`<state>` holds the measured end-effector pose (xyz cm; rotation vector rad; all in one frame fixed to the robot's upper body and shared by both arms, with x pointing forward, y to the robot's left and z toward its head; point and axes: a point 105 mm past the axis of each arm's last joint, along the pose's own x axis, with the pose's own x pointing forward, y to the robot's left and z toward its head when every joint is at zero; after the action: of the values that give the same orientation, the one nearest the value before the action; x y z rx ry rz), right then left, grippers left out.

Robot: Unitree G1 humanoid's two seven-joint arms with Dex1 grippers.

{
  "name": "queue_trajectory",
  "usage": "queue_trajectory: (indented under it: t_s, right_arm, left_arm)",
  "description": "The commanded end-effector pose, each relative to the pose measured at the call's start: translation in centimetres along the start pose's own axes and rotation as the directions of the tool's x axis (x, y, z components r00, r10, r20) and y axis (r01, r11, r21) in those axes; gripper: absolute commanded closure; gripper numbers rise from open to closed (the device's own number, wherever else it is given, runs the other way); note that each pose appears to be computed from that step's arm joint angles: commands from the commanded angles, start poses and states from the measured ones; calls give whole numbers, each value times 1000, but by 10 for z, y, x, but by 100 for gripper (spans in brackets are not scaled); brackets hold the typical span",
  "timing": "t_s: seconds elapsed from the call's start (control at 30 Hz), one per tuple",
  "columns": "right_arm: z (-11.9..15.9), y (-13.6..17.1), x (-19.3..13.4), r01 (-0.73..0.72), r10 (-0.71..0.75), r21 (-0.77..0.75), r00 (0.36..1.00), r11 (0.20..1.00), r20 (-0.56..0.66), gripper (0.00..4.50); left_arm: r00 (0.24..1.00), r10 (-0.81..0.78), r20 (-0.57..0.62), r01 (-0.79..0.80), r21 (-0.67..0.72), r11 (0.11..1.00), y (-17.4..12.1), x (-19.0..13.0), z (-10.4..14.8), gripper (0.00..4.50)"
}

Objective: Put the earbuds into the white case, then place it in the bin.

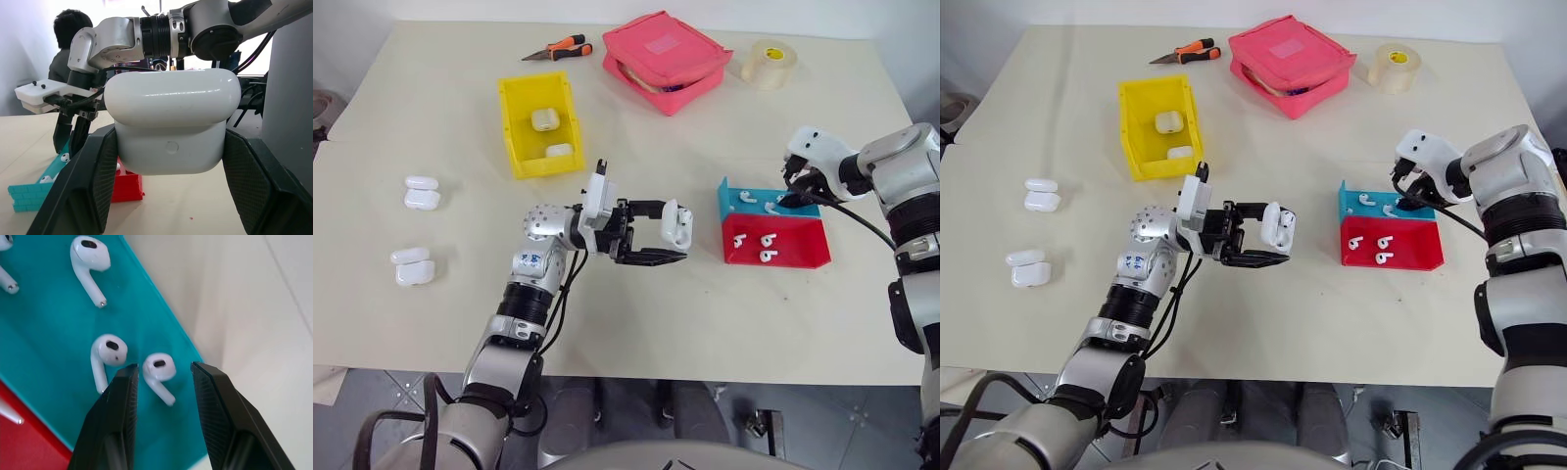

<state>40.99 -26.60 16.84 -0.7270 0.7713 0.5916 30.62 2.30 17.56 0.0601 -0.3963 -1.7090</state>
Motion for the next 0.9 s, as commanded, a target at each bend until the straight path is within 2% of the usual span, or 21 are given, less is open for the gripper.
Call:
queue_trajectory:
  t_s: [0.03, 0.5, 0.6, 0.67, 0.9]
  right_arm:
    - [8, -10, -11, 38, -38, -8, 999, 999, 32, 272]
    - [7, -8, -7, 28, -27, -18, 999, 999, 26, 272]
    - [7, -8, -6, 31, -30, -15, 999, 999, 27, 333]
    - [8, -8, -6, 30, -30, -13, 999, 999, 33, 396]
    - [10, -15, -12, 69, -69, -8, 996, 998, 53, 396]
  left_arm:
    - [1000, -19, 12, 19, 39, 999, -2, 3, 9, 170]
    - [1000, -3, 5, 2, 44, 999, -2, 1, 10, 170]
    - [1000, -2, 4, 1, 45, 999, -2, 1, 10, 170]
    - [1000, -1, 4, 1, 45, 999, -2, 1, 10, 170]
    - [1000, 3, 1, -3, 46, 999, 0, 2, 10, 170]
